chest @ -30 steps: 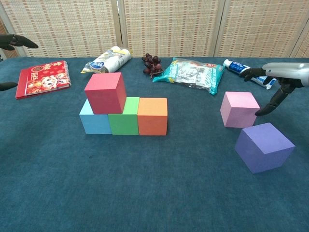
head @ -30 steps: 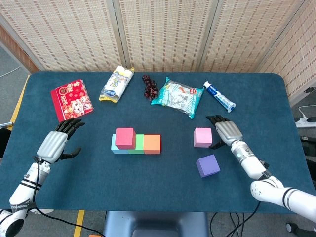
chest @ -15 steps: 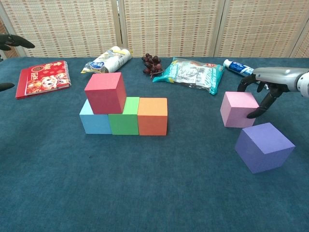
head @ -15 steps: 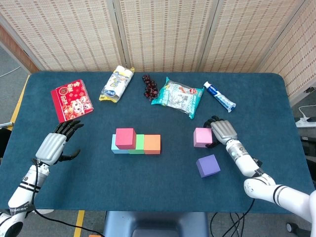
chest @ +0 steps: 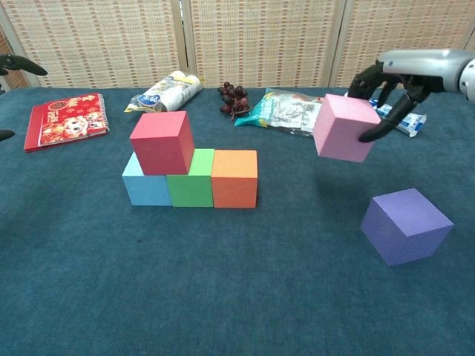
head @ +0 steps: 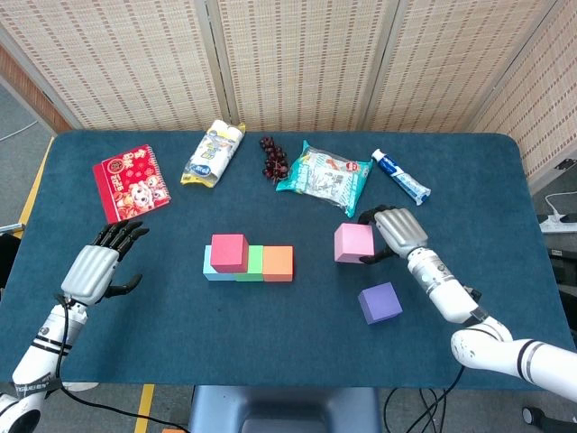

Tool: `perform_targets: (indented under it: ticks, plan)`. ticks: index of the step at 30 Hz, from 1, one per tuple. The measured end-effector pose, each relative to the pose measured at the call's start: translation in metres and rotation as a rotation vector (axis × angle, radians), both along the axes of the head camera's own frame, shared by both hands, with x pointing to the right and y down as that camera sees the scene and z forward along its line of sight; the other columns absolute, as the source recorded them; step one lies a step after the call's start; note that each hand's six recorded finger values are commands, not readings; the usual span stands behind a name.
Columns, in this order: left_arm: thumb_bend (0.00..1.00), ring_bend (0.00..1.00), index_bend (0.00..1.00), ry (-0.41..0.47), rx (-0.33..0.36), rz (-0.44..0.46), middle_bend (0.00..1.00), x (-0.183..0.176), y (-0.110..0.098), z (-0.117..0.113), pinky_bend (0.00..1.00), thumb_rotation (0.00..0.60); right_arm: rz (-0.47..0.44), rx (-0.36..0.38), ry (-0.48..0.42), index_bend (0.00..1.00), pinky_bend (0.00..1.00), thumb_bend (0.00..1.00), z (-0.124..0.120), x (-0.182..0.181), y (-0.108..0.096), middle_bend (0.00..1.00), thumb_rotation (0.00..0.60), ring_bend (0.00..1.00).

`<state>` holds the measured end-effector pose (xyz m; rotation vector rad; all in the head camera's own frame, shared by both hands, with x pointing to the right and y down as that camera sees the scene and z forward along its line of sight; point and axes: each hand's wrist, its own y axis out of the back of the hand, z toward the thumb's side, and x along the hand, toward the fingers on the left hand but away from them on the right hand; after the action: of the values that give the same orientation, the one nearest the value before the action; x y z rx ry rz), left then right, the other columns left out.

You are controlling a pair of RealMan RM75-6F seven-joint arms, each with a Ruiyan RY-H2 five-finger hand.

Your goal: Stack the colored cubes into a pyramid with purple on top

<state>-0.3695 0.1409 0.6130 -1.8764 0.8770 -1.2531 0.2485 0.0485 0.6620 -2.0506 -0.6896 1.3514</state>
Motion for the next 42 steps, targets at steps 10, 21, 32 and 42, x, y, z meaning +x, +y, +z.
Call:
perform_targets:
  ticks: [10, 21, 32, 42]
  plan:
    - [0.34, 0.04, 0.14, -0.038, 0.024, 0.033, 0.08, 0.002, 0.007, 0.000, 0.10, 0.600, -0.052, -0.024, -0.075, 0.58, 0.40, 0.23, -0.044, -0.070, -0.008, 0.47, 0.600, 0.35]
    - [0.34, 0.03, 0.13, -0.042, 0.014, 0.054, 0.08, 0.001, 0.014, 0.000, 0.10, 0.600, -0.114, -0.023, -0.007, 0.58, 0.40, 0.23, -0.047, -0.148, -0.007, 0.47, 0.600, 0.35]
    - [0.34, 0.03, 0.13, -0.025, 0.003, 0.040, 0.07, -0.006, 0.019, 0.002, 0.10, 0.600, -0.131, -0.025, 0.078, 0.58, 0.40, 0.23, -0.024, -0.189, 0.000, 0.47, 0.600, 0.35]
    - [0.34, 0.03, 0.13, -0.006, 0.007, 0.038, 0.07, -0.007, 0.019, 0.002, 0.10, 0.600, -0.122, -0.021, 0.097, 0.57, 0.39, 0.23, -0.014, -0.201, -0.001, 0.47, 0.600, 0.35]
